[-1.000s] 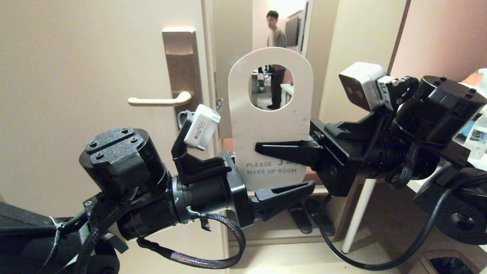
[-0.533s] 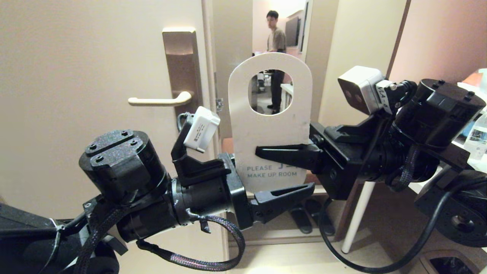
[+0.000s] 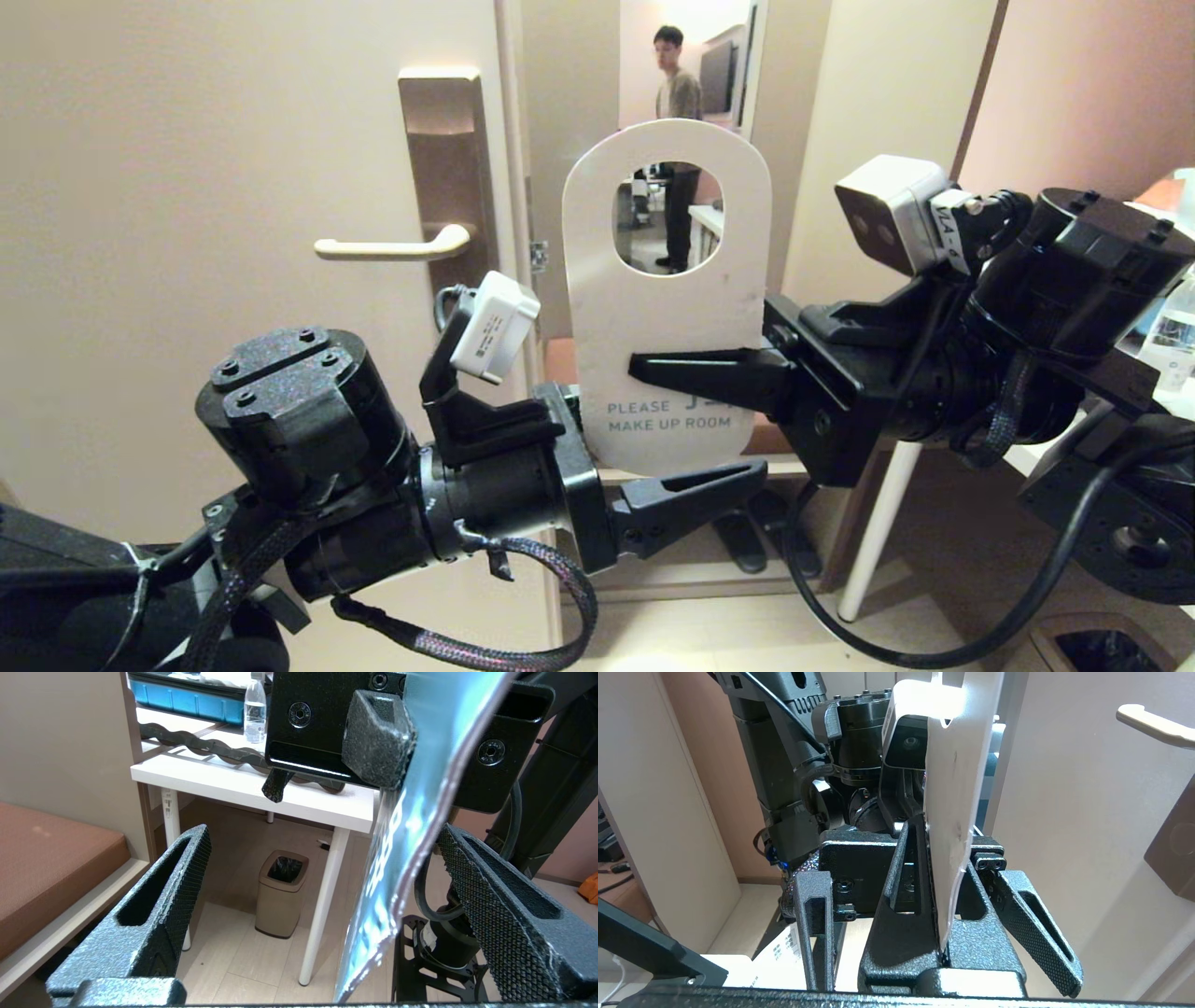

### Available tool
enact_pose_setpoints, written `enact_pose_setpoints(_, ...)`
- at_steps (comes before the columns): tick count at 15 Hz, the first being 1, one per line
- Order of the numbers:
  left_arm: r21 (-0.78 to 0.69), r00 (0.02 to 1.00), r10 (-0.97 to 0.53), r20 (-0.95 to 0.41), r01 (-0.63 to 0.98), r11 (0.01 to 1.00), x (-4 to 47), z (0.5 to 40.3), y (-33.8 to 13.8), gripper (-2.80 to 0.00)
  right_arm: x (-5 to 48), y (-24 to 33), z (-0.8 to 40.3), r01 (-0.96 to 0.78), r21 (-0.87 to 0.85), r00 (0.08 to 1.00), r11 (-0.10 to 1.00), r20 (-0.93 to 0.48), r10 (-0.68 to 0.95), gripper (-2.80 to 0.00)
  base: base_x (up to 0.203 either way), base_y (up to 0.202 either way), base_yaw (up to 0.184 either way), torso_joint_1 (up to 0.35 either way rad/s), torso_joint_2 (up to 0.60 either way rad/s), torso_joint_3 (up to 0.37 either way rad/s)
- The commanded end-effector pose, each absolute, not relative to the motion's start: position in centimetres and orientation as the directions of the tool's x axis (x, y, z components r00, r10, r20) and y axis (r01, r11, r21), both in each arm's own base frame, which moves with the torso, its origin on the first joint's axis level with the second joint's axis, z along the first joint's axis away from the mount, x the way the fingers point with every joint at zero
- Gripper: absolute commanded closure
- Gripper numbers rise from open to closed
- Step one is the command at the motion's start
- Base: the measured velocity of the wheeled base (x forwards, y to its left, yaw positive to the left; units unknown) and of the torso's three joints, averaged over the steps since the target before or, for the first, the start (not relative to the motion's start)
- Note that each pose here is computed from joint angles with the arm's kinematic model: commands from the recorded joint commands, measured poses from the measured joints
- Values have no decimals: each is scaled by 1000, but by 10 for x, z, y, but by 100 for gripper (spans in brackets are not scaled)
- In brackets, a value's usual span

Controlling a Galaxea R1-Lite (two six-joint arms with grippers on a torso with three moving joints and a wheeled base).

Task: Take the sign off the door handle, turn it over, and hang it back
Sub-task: Hand it to the other hand

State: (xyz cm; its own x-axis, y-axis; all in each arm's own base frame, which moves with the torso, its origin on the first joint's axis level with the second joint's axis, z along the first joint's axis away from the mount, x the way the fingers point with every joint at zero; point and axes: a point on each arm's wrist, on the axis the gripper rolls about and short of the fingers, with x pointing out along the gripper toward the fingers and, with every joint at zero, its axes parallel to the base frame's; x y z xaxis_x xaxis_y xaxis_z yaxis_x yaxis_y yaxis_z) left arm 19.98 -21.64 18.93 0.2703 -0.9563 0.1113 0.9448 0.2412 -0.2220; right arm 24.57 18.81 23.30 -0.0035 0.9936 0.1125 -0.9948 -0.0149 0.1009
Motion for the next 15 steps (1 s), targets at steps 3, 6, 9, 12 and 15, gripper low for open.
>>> enact_pose_setpoints(3,-219,267,-957,115,946,238,200,189,-217,-280,245,188,234,-995,97,-10,-21,115,993,0,0,0,0,0,0,0)
enact_pose_setpoints(6,-216,263,-956,131,948,232,201,191,-218,0,245,188,234,-995,94,-10,-21,116,993,0,0,0,0,0,0,0)
enact_pose_setpoints(9,-215,261,-956,132,949,229,200,191,-218,0,245,188,233,-996,90,-10,-20,114,993,0,0,0,0,0,0,0)
enact_pose_setpoints(12,-215,261,-956,132,949,229,200,191,-218,0,245,188,233,-995,93,-10,-20,114,993,0,0,0,0,0,0,0)
enact_pose_setpoints(15,-214,261,-956,132,950,230,200,191,-218,0,245,188,232,-995,95,-9,-20,112,994,0,0,0,0,0,0,0)
